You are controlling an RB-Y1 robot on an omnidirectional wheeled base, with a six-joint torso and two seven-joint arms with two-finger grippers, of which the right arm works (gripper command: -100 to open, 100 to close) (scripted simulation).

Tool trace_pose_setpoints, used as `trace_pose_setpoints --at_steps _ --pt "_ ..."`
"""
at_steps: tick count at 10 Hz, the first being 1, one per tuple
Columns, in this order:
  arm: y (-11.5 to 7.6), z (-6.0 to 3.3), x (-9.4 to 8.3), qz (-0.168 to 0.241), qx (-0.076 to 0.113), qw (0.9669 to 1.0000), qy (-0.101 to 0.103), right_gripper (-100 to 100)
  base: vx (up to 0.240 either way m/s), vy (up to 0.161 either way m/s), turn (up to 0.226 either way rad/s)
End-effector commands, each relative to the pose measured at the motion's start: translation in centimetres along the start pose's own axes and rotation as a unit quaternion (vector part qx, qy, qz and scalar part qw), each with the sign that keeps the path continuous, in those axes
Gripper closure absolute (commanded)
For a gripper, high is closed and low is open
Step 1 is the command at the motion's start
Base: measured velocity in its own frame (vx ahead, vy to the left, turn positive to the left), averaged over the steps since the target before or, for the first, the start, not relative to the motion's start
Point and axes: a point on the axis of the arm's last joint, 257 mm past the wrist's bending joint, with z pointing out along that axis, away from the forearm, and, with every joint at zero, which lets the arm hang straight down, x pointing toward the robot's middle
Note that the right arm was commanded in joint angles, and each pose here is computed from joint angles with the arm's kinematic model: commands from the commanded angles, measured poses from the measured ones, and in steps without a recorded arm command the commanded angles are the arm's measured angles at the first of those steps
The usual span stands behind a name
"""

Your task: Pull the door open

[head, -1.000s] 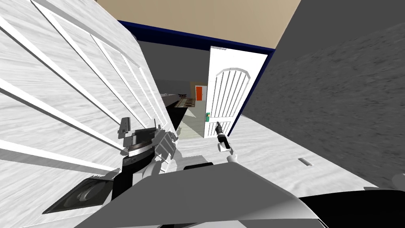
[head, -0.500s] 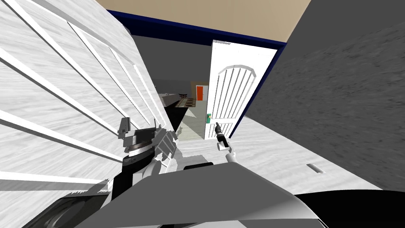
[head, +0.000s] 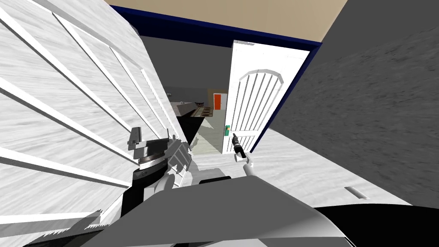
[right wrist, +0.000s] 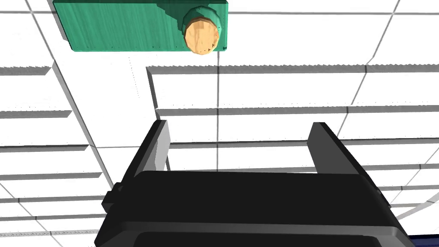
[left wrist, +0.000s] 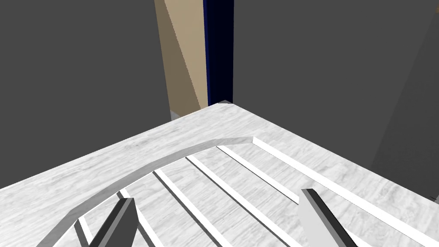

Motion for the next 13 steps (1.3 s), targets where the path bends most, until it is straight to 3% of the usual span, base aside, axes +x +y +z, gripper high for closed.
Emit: trace_pose_setpoints --at_steps 1,3,4,9,12,13 --pt "-0.8 0.24 0.3 0.0 0.009 1.0 0.001 -100 0.169 -0.04 0.032" --pt "-1.8 0.58 0.5 0.001 0.021 0.9998 0.002 -100 0.137 -0.018 0.024" --pt "-1.4 0.44 0.5 0.001 0.017 0.9999 0.002 -100 0.072 -0.001 0.007" --pt "-2.2 -0.16 -7.7 0.0 0.023 0.9989 -0.04 -100 0.188 0.049 0.169" --pt "-2.1 -0.55 -11.4 0.0 0.023 0.998 -0.059 -100 0.161 0.03 0.113" --pt "-2.1 -0.55 -11.4 0.0 0.023 0.998 -0.059 -100 0.124 0.02 0.045"
